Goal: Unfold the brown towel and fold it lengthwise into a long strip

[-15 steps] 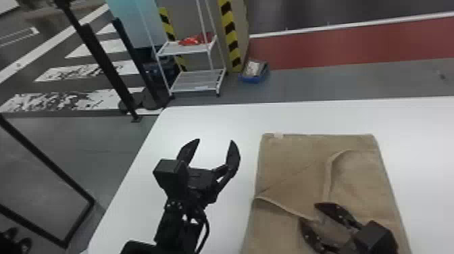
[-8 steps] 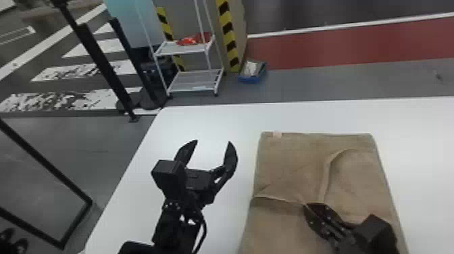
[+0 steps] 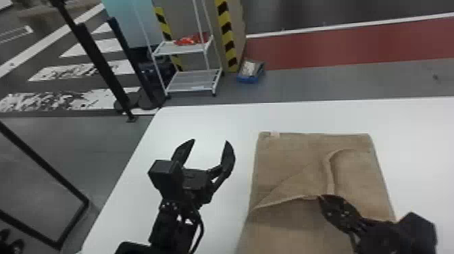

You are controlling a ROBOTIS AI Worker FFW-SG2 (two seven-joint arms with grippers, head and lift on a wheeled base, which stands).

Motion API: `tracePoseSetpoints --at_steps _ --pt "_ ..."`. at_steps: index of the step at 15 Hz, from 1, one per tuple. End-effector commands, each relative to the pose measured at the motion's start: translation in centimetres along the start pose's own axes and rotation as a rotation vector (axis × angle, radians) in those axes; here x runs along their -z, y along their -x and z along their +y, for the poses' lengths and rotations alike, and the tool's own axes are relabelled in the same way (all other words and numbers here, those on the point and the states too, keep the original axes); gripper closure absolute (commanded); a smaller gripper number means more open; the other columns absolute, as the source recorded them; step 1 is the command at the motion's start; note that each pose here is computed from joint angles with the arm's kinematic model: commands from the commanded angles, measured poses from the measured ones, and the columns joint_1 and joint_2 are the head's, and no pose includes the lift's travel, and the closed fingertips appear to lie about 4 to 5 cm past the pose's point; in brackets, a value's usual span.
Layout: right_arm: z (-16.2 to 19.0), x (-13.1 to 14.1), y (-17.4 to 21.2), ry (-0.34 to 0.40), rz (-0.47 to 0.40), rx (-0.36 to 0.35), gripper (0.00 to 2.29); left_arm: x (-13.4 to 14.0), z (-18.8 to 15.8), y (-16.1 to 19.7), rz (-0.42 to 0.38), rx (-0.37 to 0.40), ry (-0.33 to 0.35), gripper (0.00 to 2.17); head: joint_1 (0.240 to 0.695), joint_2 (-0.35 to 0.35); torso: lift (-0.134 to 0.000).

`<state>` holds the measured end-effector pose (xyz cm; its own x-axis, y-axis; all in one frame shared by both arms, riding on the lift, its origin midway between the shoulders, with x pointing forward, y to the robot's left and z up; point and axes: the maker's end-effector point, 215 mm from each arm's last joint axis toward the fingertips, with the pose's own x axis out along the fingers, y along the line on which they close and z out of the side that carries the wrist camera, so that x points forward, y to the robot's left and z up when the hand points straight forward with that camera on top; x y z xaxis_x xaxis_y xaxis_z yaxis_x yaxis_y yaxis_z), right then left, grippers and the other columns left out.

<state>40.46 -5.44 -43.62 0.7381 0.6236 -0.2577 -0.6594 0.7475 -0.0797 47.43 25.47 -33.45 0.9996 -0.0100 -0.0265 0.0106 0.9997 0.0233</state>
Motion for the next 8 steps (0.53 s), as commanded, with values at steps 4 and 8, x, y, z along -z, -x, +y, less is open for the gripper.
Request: tracePoseSetpoints --at_steps 4,8 --pt "-20.4 0.4 13.9 -0.115 -0.059 0.370 1.36 -0.3 0.4 0.0 -0.009 -0.012 -0.005 0.15 0.695 0.153 -0.114" --pt "-35.1 0.8 25.4 -0.231 -0.053 0.641 1.36 -0.5 -0.1 -0.5 -0.011 -0.002 -0.007 0.15 0.695 -0.114 -0.114"
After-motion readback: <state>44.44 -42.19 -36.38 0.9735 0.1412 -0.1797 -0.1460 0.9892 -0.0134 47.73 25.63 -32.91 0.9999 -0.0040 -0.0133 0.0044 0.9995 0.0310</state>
